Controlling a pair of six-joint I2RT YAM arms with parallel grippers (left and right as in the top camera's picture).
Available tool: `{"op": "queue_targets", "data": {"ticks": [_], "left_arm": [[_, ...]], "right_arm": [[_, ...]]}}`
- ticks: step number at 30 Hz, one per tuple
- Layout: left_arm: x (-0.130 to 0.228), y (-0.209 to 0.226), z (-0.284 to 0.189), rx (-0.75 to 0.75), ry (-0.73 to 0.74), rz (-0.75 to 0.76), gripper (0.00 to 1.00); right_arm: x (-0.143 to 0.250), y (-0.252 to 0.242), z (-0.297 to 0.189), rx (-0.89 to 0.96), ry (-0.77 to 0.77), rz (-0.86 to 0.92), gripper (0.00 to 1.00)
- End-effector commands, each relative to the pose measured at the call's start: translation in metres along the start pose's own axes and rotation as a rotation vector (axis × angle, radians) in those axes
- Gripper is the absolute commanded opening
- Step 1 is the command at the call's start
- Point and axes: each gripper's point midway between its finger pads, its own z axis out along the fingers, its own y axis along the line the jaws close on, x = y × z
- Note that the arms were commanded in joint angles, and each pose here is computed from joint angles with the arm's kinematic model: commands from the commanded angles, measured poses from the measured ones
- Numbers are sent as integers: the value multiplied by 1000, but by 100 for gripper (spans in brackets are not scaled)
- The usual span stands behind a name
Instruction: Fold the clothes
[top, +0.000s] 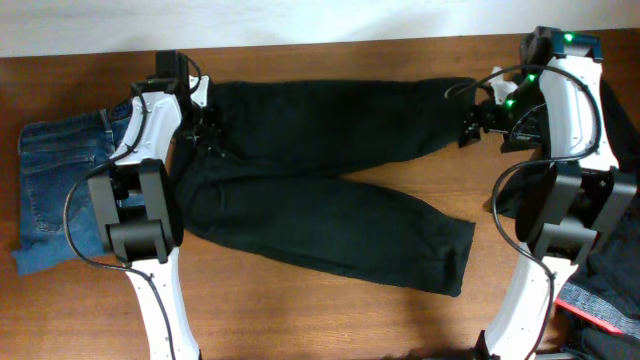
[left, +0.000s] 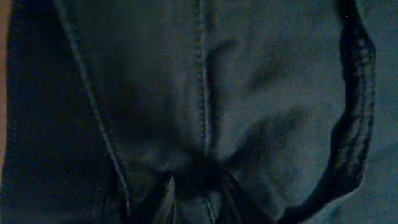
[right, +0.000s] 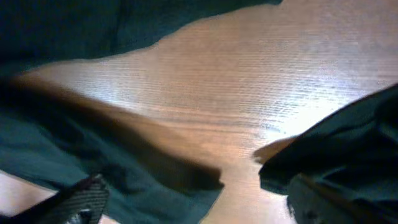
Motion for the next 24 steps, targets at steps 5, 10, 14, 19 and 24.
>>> {"op": "queue_targets", "data": {"ticks": [5,10,14,19,24], "left_arm": [[-13,18,-78,-143,-34,11,46],[3,17,-105,-165,8,11,50],[25,15,-117,-165,85,23,50],[49,14,-127,-160,180,56,50],[68,13,-130,-157,258,39,50]], "right_arm": [[2,15,-9,-151,-27,0,99],[20,-11,-9,-23,47,91,100],[31,-15,-20,6,58,128,99],[38,-5,-46,28,-7,123,99],[74,6,-54,26,10,148,99]]}}
